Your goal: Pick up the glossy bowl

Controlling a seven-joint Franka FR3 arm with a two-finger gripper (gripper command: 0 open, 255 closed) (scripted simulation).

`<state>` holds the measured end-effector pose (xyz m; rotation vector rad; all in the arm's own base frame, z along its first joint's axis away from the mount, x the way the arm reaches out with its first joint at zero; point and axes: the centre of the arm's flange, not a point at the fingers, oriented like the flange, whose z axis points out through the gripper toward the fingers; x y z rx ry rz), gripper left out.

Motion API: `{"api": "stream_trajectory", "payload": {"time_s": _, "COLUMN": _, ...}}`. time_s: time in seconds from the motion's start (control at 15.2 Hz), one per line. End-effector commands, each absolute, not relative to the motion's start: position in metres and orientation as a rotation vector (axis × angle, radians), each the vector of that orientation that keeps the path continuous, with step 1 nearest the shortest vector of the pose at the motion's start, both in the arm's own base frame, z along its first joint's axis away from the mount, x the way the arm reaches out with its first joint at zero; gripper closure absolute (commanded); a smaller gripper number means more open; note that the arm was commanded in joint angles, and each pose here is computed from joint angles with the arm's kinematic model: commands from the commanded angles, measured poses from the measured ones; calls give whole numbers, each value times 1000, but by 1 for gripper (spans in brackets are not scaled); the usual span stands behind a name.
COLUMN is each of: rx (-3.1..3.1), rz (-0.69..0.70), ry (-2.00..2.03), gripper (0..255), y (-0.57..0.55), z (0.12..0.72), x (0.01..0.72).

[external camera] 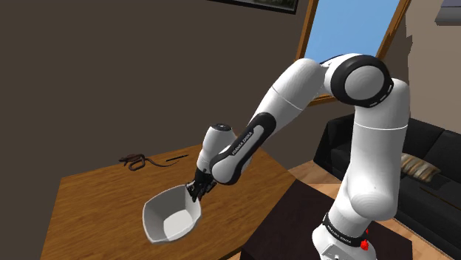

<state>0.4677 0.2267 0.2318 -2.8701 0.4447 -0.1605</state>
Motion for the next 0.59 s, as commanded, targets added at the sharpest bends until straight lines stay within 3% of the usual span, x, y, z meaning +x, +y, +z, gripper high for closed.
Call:
{"api": "stream_trajectory", "payload": {"time_s": 0.0, "rx": -2870, "rz": -162, "ry": 445, "gripper": 255, "y": 227, "z": 242, "x": 467}}
{"api": "stream_trajectory", "payload": {"time_s": 0.53, "rx": -2870, "rz": -162, "ry": 445, "gripper": 255, "y": 227, "z": 275, "x": 467}}
